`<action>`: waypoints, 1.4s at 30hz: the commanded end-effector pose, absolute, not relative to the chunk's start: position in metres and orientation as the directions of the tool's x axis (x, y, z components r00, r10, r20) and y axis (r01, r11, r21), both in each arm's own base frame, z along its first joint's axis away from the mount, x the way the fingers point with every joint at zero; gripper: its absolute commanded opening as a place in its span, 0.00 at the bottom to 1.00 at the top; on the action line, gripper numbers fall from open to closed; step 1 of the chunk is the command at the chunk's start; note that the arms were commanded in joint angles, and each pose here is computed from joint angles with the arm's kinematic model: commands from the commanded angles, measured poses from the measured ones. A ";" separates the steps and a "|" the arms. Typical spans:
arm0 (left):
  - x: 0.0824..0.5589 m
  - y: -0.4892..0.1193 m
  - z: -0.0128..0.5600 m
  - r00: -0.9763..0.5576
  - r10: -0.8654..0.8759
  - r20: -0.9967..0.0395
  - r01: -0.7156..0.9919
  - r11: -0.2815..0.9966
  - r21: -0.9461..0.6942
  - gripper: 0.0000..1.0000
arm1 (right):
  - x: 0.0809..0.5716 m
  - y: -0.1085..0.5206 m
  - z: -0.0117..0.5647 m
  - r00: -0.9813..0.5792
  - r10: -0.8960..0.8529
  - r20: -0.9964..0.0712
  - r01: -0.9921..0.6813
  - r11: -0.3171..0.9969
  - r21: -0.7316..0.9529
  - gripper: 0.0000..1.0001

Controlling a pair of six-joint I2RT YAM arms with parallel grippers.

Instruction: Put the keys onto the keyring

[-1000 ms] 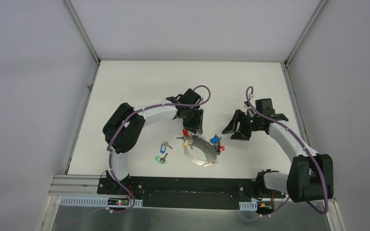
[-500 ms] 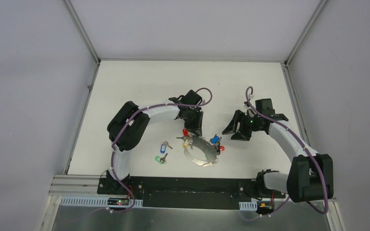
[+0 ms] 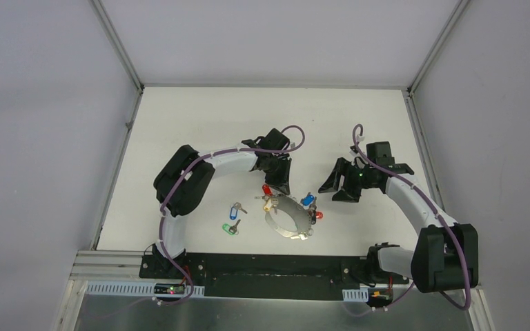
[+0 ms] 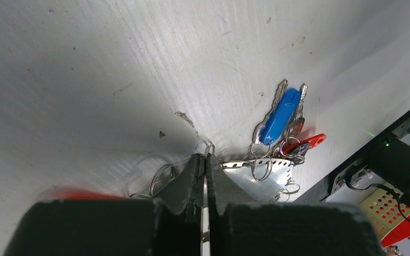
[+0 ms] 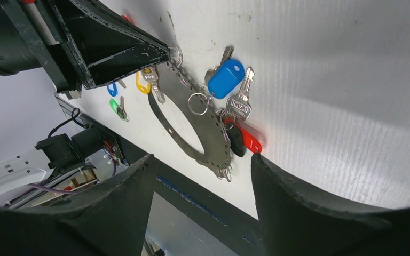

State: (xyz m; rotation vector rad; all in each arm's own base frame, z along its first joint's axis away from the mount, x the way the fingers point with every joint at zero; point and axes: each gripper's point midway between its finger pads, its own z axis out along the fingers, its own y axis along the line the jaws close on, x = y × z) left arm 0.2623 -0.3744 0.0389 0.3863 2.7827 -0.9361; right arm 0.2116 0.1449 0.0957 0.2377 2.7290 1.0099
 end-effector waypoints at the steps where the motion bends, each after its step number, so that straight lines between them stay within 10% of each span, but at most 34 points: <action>1: 0.280 -0.386 0.092 -0.902 0.177 -0.395 0.398 0.697 -0.596 0.00 | 0.219 0.145 0.119 -0.944 0.209 -0.254 -0.014 0.744 0.668 0.69; 42: 0.219 -0.397 0.296 -0.509 0.138 -0.850 0.858 0.159 -0.488 0.00 | 0.235 0.172 0.271 -0.634 0.193 -0.749 -0.563 0.549 0.618 0.86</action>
